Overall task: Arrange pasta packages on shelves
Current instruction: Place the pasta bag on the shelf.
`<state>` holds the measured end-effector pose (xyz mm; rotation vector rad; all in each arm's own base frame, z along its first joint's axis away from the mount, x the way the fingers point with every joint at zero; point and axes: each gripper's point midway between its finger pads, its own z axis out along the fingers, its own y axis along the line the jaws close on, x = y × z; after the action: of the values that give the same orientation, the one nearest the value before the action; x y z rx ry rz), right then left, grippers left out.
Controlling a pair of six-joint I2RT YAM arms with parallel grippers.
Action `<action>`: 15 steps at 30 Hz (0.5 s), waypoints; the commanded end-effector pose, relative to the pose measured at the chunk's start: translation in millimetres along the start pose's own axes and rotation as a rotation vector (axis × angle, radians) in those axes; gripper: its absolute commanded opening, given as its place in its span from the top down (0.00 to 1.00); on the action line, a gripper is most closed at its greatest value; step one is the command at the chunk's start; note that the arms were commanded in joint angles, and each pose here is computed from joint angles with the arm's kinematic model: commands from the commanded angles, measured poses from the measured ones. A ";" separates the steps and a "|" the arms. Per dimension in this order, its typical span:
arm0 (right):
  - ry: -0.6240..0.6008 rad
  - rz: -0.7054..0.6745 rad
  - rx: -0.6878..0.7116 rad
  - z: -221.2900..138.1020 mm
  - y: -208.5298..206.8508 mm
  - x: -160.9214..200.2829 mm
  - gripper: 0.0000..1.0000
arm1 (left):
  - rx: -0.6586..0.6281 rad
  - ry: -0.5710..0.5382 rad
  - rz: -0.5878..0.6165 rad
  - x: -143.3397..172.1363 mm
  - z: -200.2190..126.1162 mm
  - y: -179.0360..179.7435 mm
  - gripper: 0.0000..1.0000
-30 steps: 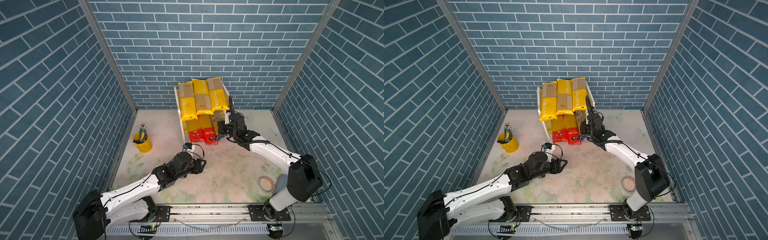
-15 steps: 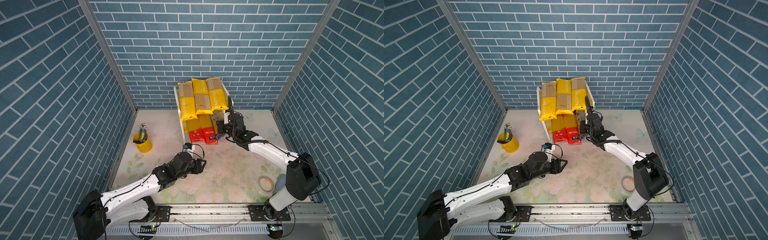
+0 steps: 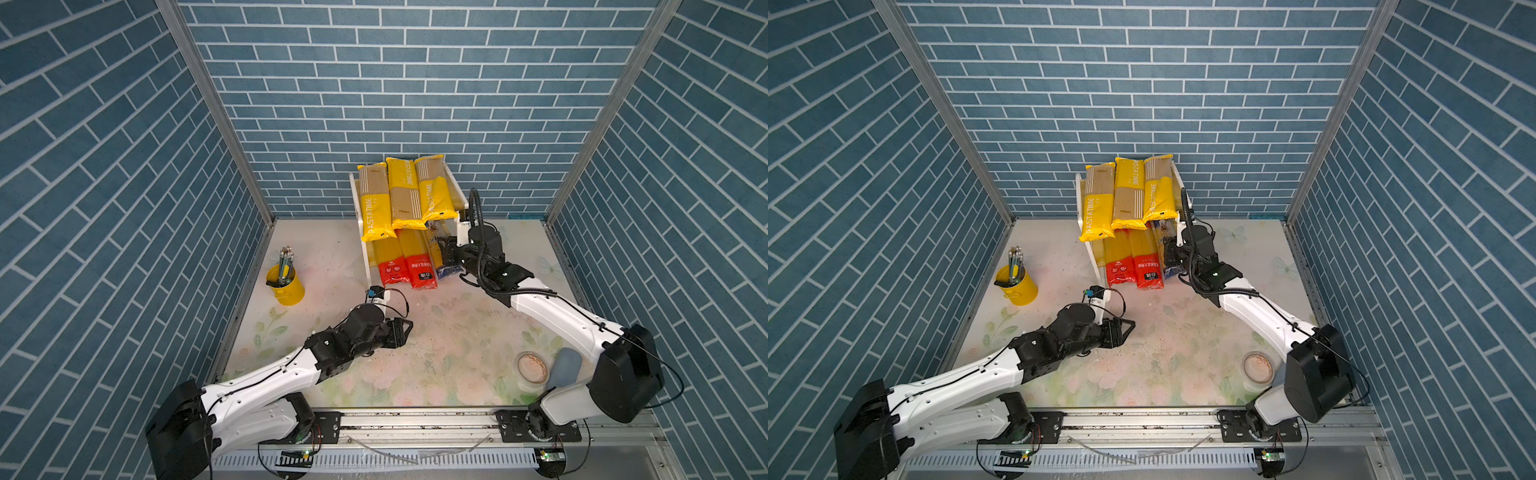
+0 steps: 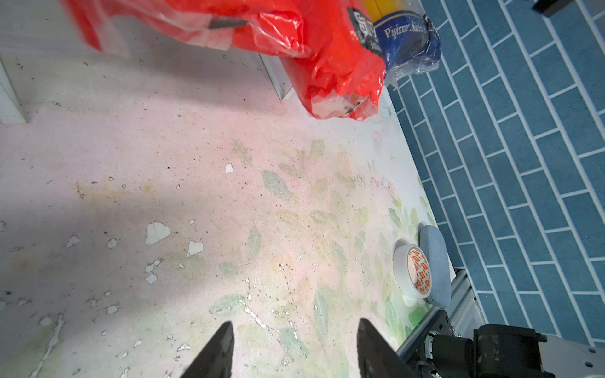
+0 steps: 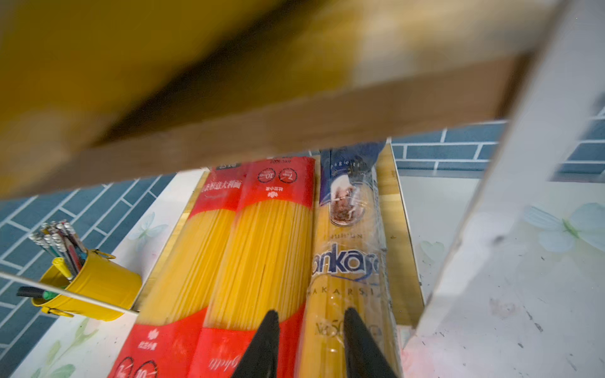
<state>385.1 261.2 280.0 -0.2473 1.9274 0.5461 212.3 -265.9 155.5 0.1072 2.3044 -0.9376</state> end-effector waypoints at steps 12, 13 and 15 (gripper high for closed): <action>0.169 -0.042 -0.004 -65.2 -2.0 91.0 0.87 | -0.009 -0.062 0.068 -18.1 -7.8 -5.0 0.39; 0.182 -0.031 0.011 -66.4 -6.6 98.6 0.89 | -0.010 -0.071 0.077 -20.8 -7.7 -5.9 0.39; 0.207 -0.018 0.038 -66.8 -13.7 108.9 0.92 | -0.014 -0.091 0.092 -25.7 -7.5 -7.1 0.39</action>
<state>296.2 241.4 223.4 -0.3617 2.0549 0.5477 215.9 -261.8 160.6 0.1446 2.2705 -0.8896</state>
